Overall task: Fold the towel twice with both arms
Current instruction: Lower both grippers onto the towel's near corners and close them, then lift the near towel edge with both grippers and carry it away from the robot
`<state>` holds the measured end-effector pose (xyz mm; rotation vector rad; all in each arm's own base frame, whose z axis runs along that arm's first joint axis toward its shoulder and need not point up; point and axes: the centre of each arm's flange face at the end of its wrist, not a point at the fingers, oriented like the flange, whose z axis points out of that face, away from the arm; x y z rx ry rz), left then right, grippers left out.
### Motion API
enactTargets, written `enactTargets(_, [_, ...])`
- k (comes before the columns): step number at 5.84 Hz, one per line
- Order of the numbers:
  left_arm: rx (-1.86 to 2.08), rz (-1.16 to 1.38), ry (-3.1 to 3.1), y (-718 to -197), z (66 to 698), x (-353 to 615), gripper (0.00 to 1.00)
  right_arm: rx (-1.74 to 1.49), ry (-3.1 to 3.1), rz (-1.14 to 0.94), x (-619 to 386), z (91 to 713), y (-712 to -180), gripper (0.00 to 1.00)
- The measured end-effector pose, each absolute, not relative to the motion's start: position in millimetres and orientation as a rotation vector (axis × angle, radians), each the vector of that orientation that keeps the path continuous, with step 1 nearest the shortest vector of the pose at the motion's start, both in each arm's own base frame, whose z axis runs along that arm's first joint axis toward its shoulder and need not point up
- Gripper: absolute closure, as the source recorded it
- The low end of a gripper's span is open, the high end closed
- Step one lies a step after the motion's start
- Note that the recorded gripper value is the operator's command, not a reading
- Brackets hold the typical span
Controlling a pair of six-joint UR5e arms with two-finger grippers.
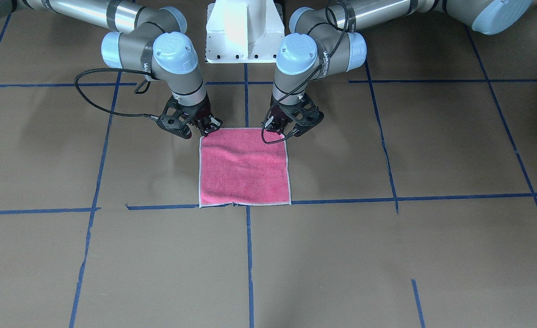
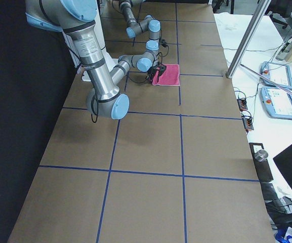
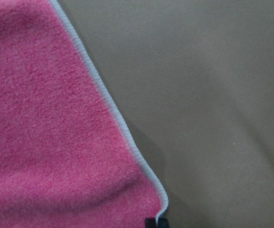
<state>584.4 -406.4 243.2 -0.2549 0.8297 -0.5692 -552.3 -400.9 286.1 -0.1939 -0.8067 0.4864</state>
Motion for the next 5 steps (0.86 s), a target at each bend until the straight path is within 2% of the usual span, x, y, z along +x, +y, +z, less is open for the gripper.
enactTargets(5, [-0.288, -0.525, 0.897, -388, 212, 548, 1.00, -0.218, -0.887, 0.513, -530, 244, -395, 1.00])
